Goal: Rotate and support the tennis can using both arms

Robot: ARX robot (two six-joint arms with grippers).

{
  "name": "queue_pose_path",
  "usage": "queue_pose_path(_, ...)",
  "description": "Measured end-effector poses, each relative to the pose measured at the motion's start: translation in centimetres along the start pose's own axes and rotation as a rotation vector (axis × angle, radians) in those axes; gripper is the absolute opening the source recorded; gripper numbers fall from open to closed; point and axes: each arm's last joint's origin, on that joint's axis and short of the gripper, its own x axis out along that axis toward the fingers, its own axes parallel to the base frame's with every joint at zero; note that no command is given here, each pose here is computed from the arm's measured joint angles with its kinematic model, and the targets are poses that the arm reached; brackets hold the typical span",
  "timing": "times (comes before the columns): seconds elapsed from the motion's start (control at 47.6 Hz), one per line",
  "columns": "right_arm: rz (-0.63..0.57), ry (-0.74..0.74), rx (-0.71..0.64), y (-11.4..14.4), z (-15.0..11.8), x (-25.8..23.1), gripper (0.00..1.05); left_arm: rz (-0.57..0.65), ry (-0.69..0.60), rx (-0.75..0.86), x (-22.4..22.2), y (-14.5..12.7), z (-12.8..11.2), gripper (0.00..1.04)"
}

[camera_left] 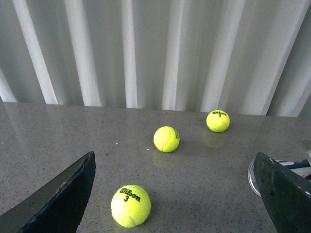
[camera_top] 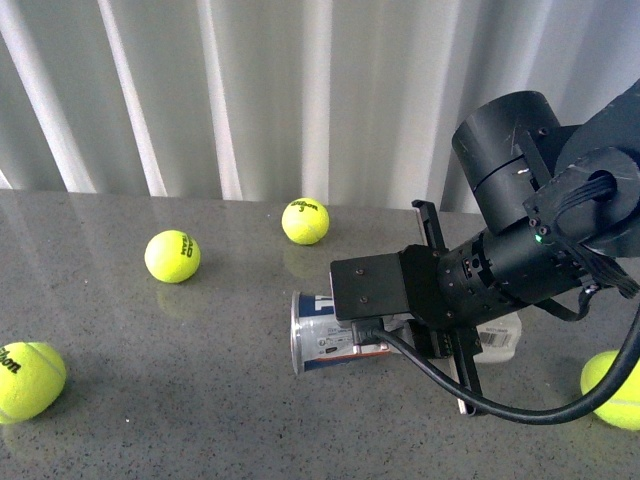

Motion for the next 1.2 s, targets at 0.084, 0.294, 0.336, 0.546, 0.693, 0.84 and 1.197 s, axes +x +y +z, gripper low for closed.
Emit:
queue_pose_path(0.084,0.01,-0.003,-0.059,-0.5,-0.3,1.3,0.12,0.0,0.0,0.0,0.0,0.0,0.0,0.98)
queue_pose_path(0.294,0.006,-0.029,-0.046,-0.9,0.5,2.9,0.11,0.0,0.0,0.0,0.0,0.0,0.0,0.98)
queue_pose_path(0.336,0.009,-0.031,-0.036,-0.7,0.6,3.0,0.11,0.0,0.0,0.0,0.0,0.0,0.0,0.98)
queue_pose_path(0.546,0.076,-0.055,0.032,1.5,1.0,3.4,0.49,0.0,0.0,0.0,0.0,0.0,0.0,0.98)
queue_pose_path(0.693,0.095,-0.063,0.069,2.1,1.1,3.2,0.69,0.0,0.0,0.0,0.0,0.0,0.0,0.98)
queue_pose_path(0.84,0.11,-0.081,0.112,2.6,1.3,3.0,0.91,0.0,0.0,0.0,0.0,0.0,0.0,0.98)
queue_pose_path(1.197,0.101,-0.151,0.209,2.0,2.6,0.4,0.98,0.0,0.0,0.0,0.0,0.0,0.0,0.98)
